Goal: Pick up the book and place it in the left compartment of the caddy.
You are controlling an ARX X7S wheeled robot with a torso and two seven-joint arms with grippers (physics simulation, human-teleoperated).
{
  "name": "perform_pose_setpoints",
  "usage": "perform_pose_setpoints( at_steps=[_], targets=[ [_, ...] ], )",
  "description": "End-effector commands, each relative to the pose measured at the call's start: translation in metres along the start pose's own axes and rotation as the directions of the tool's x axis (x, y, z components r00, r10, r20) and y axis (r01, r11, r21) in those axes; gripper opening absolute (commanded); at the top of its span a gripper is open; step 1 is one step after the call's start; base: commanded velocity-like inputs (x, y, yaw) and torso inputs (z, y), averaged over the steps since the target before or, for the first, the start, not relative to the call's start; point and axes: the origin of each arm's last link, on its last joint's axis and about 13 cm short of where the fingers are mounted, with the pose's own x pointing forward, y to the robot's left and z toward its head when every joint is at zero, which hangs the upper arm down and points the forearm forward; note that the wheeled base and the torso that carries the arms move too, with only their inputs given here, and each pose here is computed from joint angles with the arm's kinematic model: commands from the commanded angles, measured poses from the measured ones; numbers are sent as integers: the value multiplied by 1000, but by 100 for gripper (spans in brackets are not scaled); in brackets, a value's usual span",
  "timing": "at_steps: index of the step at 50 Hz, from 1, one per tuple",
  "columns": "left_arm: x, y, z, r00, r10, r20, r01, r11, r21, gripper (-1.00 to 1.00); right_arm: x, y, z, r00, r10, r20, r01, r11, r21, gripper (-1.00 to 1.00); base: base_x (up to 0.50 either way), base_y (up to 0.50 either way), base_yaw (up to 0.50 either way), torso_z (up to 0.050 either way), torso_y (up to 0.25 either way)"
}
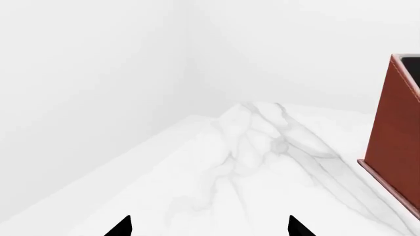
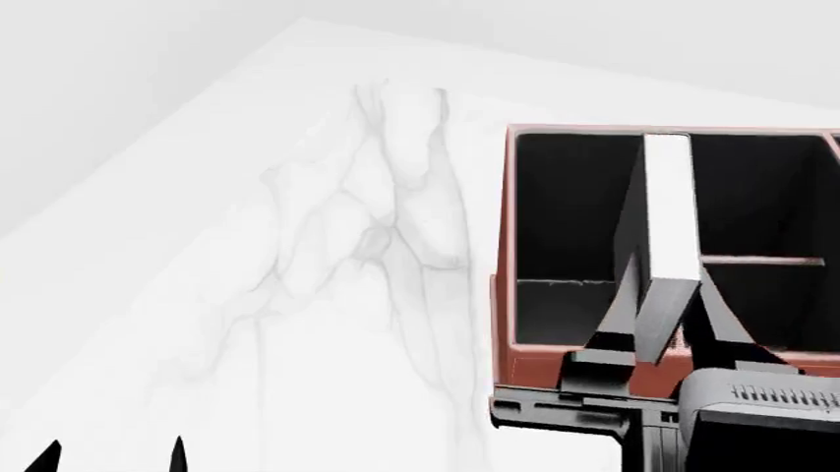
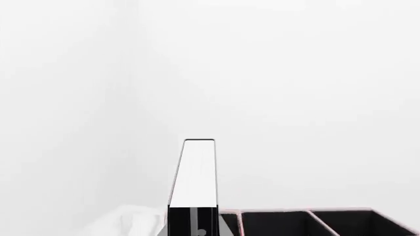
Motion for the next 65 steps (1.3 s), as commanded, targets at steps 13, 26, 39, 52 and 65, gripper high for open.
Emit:
perform_pose_setpoints(
  at_steps=[13, 26, 39, 52, 65],
  targets=[
    [-1, 0, 0, 1000, 0, -3, 0, 1000, -5, 100, 51, 5, -7, 989, 131, -65, -130, 991, 15, -100, 0, 0, 0, 1, 1],
    [-2, 0, 0, 1000, 1, -2, -1, 1000, -6, 100, 56, 4, -9, 990, 124, -72, -123, 992, 19, -100, 0, 0, 0, 0, 2],
    [2, 2, 4, 1000, 7, 26, -6, 1000, -29, 100, 80, 0, -20, 989, 131, -74, -128, 991, 46, -100, 0, 0, 0, 0, 2],
    [1, 3, 7, 999, 3, 42, -1, 998, -58, 100, 105, -3, -30, 991, 118, -65, -115, 992, 48, -100, 0, 0, 0, 0, 2],
    [0, 4, 9, 998, -3, 70, 8, 997, -74, 100, 106, -3, -29, 991, 120, -58, -118, 992, 47, -100, 0, 0, 0, 1, -18]
  ],
)
